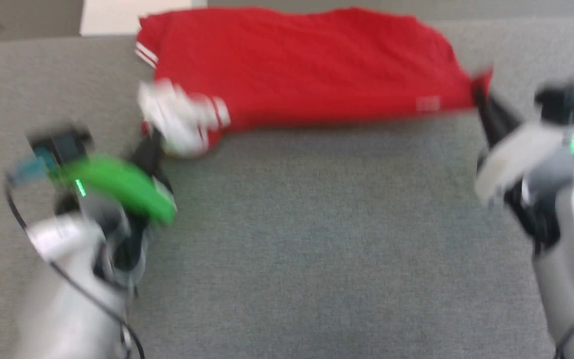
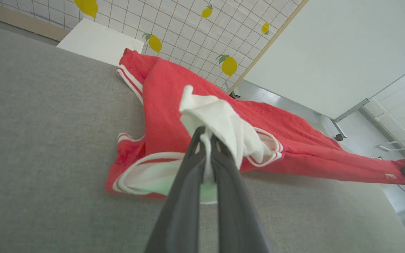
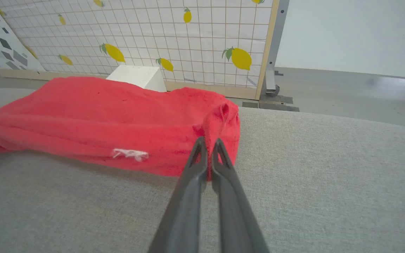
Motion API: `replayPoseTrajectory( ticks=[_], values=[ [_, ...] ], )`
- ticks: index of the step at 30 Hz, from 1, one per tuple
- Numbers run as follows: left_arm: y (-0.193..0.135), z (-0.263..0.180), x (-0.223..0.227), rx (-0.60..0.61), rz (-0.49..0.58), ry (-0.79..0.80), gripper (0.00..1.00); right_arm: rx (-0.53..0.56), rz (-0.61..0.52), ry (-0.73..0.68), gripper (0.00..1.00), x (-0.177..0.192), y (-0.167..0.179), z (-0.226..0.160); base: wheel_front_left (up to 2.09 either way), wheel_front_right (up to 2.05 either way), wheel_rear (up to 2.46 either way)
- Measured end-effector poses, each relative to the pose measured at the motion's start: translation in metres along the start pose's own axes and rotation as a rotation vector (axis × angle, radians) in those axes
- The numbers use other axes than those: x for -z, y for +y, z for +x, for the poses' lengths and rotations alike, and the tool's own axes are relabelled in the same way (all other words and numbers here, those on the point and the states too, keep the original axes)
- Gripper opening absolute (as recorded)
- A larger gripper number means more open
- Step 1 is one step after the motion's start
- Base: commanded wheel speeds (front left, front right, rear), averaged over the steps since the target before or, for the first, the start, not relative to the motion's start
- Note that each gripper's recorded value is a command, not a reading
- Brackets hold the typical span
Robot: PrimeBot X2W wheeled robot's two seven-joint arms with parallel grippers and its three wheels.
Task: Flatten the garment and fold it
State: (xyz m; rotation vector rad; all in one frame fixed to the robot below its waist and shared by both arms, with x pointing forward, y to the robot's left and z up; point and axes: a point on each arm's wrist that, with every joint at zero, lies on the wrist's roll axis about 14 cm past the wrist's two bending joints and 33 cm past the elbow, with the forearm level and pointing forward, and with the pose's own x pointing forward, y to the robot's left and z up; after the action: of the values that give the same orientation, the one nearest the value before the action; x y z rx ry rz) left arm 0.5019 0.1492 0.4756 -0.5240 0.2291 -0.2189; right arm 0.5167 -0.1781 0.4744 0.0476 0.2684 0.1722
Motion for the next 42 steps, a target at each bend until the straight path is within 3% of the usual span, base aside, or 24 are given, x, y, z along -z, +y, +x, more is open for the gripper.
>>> replayPoseTrajectory(
  ticks=[6,14,22,28,36,42],
  values=[
    [-0.002,-0.073,0.060,-0.031,-0.075,0.152,0.00,0.020,0.037,0.113,0.00,0.045,0.002,-0.057,0.00,0.00,0.00],
    [0.013,-0.133,0.093,-0.159,-0.105,0.220,0.00,0.002,0.065,0.304,0.00,0.097,0.023,-0.109,0.00,0.00,0.00],
    [0.021,-0.172,0.120,-0.222,-0.047,0.344,0.00,0.045,0.038,0.444,0.00,0.123,0.016,-0.155,0.00,0.00,0.00],
    [0.018,-0.180,0.121,-0.221,0.019,0.342,0.00,0.070,0.059,0.402,0.00,0.123,0.013,-0.172,0.00,0.00,0.00],
    [0.000,-0.152,0.081,-0.155,0.157,0.082,0.00,0.087,0.087,0.193,0.00,0.103,0.016,-0.162,0.00,0.00,0.00],
    [-0.010,-0.123,0.063,-0.123,0.203,-0.005,0.00,0.089,0.048,0.112,0.00,0.086,0.015,-0.145,0.00,0.00,0.00]
  ],
)
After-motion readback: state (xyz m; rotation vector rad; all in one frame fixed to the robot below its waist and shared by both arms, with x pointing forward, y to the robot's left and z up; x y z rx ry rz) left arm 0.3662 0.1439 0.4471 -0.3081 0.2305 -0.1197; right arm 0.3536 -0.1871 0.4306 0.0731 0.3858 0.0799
